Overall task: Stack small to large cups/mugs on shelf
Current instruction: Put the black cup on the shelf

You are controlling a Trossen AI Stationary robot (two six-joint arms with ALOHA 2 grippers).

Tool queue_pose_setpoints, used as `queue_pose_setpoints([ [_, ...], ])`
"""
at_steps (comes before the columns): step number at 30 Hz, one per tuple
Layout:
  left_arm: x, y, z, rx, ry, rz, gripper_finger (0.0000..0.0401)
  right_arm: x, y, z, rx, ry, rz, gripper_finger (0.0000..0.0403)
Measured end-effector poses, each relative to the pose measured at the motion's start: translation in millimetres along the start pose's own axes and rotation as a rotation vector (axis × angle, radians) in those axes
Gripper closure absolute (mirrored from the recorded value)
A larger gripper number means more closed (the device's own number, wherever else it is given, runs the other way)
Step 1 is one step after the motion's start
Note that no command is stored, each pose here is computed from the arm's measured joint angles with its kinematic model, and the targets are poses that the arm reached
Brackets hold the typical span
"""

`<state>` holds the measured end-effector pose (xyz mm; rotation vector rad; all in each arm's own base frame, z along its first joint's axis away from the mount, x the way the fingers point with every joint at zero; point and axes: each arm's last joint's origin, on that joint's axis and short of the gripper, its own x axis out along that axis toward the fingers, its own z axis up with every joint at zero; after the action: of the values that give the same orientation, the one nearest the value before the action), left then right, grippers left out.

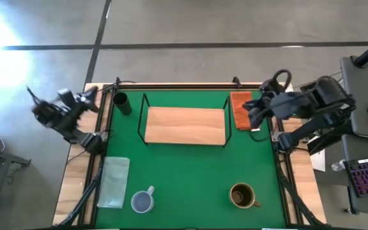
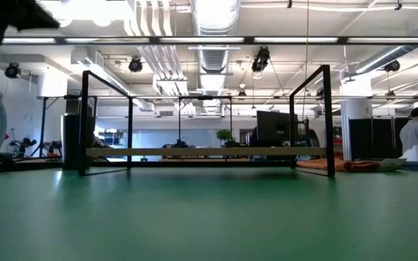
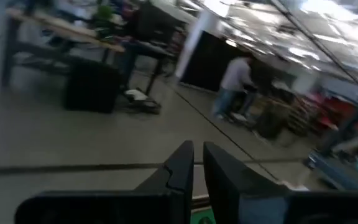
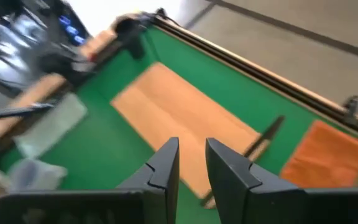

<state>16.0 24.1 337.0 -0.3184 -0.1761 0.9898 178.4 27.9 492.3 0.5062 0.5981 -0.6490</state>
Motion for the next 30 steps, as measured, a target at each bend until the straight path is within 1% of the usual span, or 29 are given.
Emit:
queue_pose_setpoints([
  [1, 0.2, -1.0, 15.9, 0.032, 0.016, -0.036, 0.0379, 4.7, -1.2, 0.2, -0.001, 0.011, -0.017, 0.033],
  [3, 1.8, -3.3, 49.7, 0.041, 0.035, -0.109, 0.0379, 14.0, -5.1, 1.2, -0.008, 0.036, -0.05, 0.033],
  [4, 3.0, -4.5, 63.9, 0.065, 0.046, -0.142, 0.0379, 17.8, -6.7, 1.2, -0.018, 0.05, -0.061, 0.033],
  [5, 4.0, -6.9, 75.4, 0.095, 0.055, -0.168, 0.0379, 21.1, -8.3, 0.9, -0.026, 0.063, -0.07, 0.033],
  [6, 4.7, -10.7, 85.3, 0.1, 0.061, -0.197, 0.0379, 24.2, -10.7, 1.3, -0.033, 0.072, -0.084, 0.033],
  [8, 6.7, -13.5, 100.6, 0.065, 0.079, -0.244, 0.0379, 31.0, -14.3, 1.9, -0.045, 0.091, -0.108, 0.0329],
  [11, 11.1, -9.1, 109.2, -0.097, 0.126, -0.294, 0.0379, 40.8, -17.9, 1.3, -0.046, 0.122, -0.138, 0.0322],
  [12, 12.0, -8.9, 106.3, -0.133, 0.142, -0.317, 0.0379, 43.1, -18.9, 0.6, -0.047, 0.129, -0.147, 0.0319],
  [14, 11.9, -11.9, 91.6, -0.172, 0.181, -0.385, 0.0379, 46.2, -20.0, -1.4, -0.064, 0.14, -0.158, 0.0313],
  [15, 11.0, -14.2, 81.5, -0.188, 0.197, -0.44, 0.0379, 47.1, -20.1, -2.4, -0.08, 0.145, -0.16, 0.031],
  [16, 10.2, -15.6, 71.0, -0.208, 0.203, -0.523, 0.0379, 47.8, -20.6, -3.3, -0.095, 0.149, -0.162, 0.0307],
  [17, 8.7, -16.7, 59.9, -0.243, 0.188, -0.642, 0.0379, 48.6, -20.7, -4.3, -0.111, 0.154, -0.163, 0.0305],
  [18, 5.8, -18.0, 49.1, -0.286, 0.144, -0.814, 0.0379, 49.9, -20.6, -5.4, -0.122, 0.162, -0.163, 0.0304],
  [20, -2.6, -17.2, 29.0, -0.373, 0.007, -1.232, 0.0379, 50.6, -21.1, -7.6, -0.143, 0.186, -0.145, 0.0303],
  [21, -6.9, -16.0, 19.7, -0.4, -0.055, -1.379, 0.0379, 51.1, -21.0, -8.4, -0.154, 0.196, -0.132, 0.0303],
  [22, -10.0, -14.8, 13.5, -0.425, -0.105, -1.414, 0.0379, 51.0, -21.0, -8.7, -0.162, 0.197, -0.117, 0.0303],
  [23, -12.1, -14.5, 7.5, -0.445, -0.134, -1.384, 0.0379, 50.1, -21.4, -8.6, -0.166, 0.194, -0.101, 0.0304],
  [25, -16.7, -14.3, 0.2, -0.504, -0.234, -1.361, 0.0379, 49.4, -21.2, -7.6, -0.162, 0.192, -0.071, 0.0306],
  [26, -19.8, -14.7, -2.8, -0.513, -0.28, -1.374, 0.0379, 48.6, -21.4, -6.5, -0.153, 0.187, -0.055, 0.0308],
  [28, -34.0, -21.0, -14.7, -0.452, -0.357, -1.468, 0.0379, 47.0, -23.2, -4.8, -0.132, 0.179, -0.048, 0.031],
  [30, -53.0, -30.5, -26.7, -0.379, -0.465, -1.596, 0.0379, 43.2, -23.3, -1.7, -0.104, 0.152, -0.026, 0.0313],
])
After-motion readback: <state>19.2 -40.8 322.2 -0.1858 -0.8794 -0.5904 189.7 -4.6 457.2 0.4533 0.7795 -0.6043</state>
